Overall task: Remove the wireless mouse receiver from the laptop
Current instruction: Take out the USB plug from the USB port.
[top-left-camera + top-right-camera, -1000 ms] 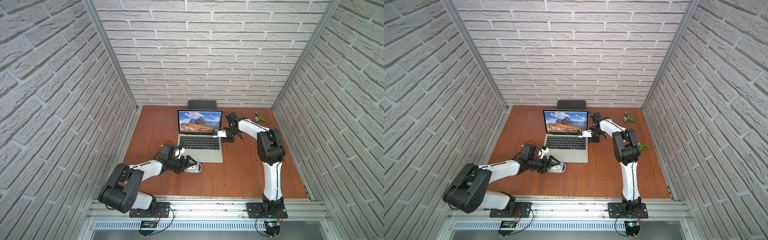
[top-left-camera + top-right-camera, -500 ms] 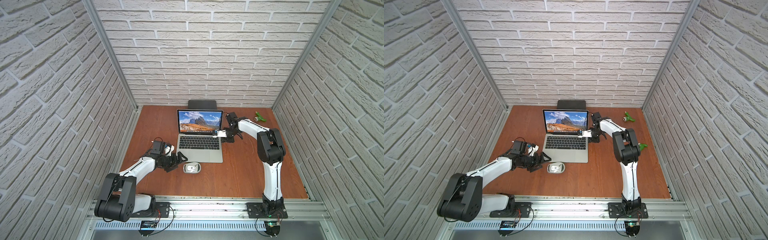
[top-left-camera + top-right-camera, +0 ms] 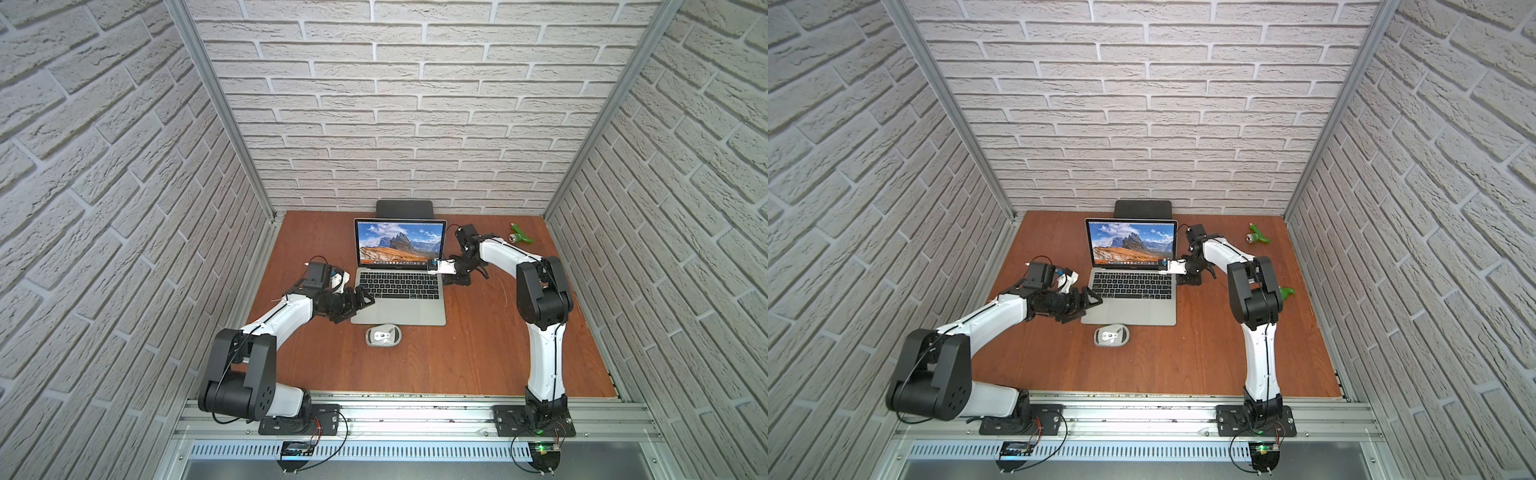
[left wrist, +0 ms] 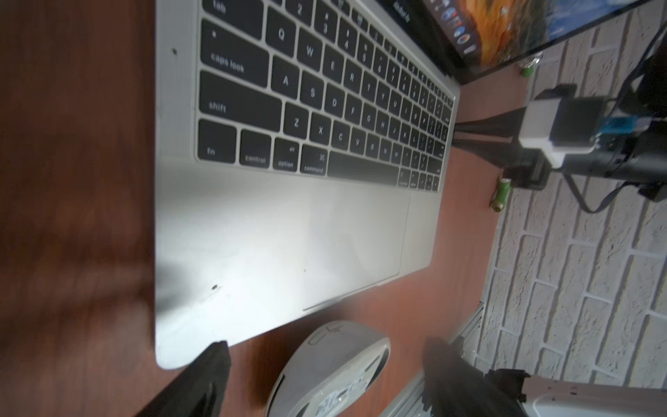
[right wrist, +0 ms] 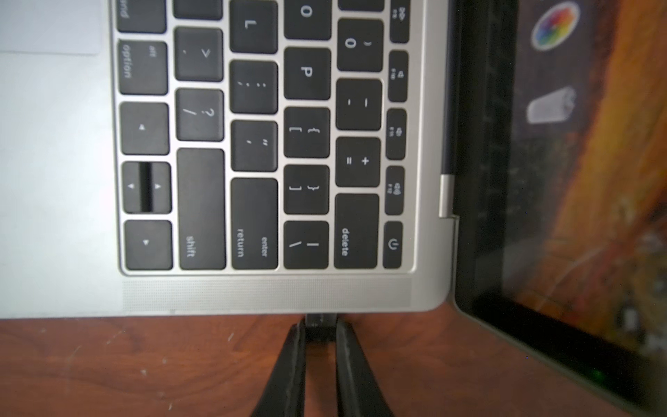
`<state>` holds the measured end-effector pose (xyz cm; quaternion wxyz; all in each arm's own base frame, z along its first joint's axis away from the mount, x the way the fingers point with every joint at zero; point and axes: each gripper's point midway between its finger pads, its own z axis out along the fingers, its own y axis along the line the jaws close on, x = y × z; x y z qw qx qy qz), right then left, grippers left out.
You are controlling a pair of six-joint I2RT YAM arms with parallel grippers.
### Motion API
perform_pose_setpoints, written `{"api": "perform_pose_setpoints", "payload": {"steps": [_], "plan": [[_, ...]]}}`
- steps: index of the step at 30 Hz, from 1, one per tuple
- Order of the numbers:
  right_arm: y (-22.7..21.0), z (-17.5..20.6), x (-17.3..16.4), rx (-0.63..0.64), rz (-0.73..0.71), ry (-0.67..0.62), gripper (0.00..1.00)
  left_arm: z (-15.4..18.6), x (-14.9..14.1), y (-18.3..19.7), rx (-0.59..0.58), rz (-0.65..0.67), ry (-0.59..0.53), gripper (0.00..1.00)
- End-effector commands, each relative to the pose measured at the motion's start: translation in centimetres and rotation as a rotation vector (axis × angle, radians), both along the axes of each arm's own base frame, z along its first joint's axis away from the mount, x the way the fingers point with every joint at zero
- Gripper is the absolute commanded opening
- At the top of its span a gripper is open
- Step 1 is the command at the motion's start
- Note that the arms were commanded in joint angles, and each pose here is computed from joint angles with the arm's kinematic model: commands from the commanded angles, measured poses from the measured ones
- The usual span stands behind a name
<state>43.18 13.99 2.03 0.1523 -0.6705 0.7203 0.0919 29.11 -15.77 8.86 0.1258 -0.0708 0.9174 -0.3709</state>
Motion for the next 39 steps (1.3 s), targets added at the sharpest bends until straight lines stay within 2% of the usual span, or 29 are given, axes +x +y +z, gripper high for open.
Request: {"api": "perform_pose_setpoints", "payload": {"steps": [1, 4, 12, 14, 17, 21, 23, 27, 31, 36, 39], "plan": [[-2.3, 1.6, 0.0, -0.039, -0.027, -0.027, 0.03, 2.3, 2.1, -0.1, -0.005, 0.004, -0.103, 0.88], [-2.7, 1.7, -0.1, -0.058, -0.025, -0.025, 0.03, 3.0, 2.8, 0.0, 0.009, -0.003, -0.126, 0.88], [-3.1, 3.9, 0.0, -0.074, -0.073, -0.049, 0.03, 4.9, 4.3, -1.8, -0.07, -0.066, -0.186, 0.84], [-2.7, 5.4, -0.4, -0.057, -0.092, -0.053, 0.03, 6.2, 4.8, -2.1, -0.09, -0.062, -0.22, 0.78], [-1.5, 8.9, -1.3, -0.016, -0.124, -0.088, 0.03, 8.6, 5.7, -2.3, -0.126, -0.045, -0.308, 0.77], [1.1, 12.9, -3.6, 0.035, -0.183, -0.062, 0.03, 10.4, 6.2, -2.9, -0.195, -0.019, -0.365, 0.66], [2.7, 14.7, -5.2, 0.085, -0.209, -0.027, 0.03, 10.7, 6.3, -3.4, -0.24, -0.021, -0.35, 0.58], [5.8, 18.2, -9.2, 0.225, -0.202, 0.057, 0.02, 11.9, 5.7, -4.8, -0.35, -0.084, -0.337, 0.47], [8.3, 21.7, -12.6, 0.351, -0.178, 0.103, 0.03, 13.2, 4.4, -6.1, -0.417, -0.157, -0.327, 0.46], [9.3, 22.5, -14.8, 0.318, -0.195, 0.098, 0.02, 14.0, 2.5, -7.6, -0.508, -0.216, -0.26, 0.46], [9.9, 22.1, -15.8, 0.287, -0.178, 0.114, 0.03, 15.0, 1.2, -9.0, -0.553, -0.283, -0.262, 0.47]]}}
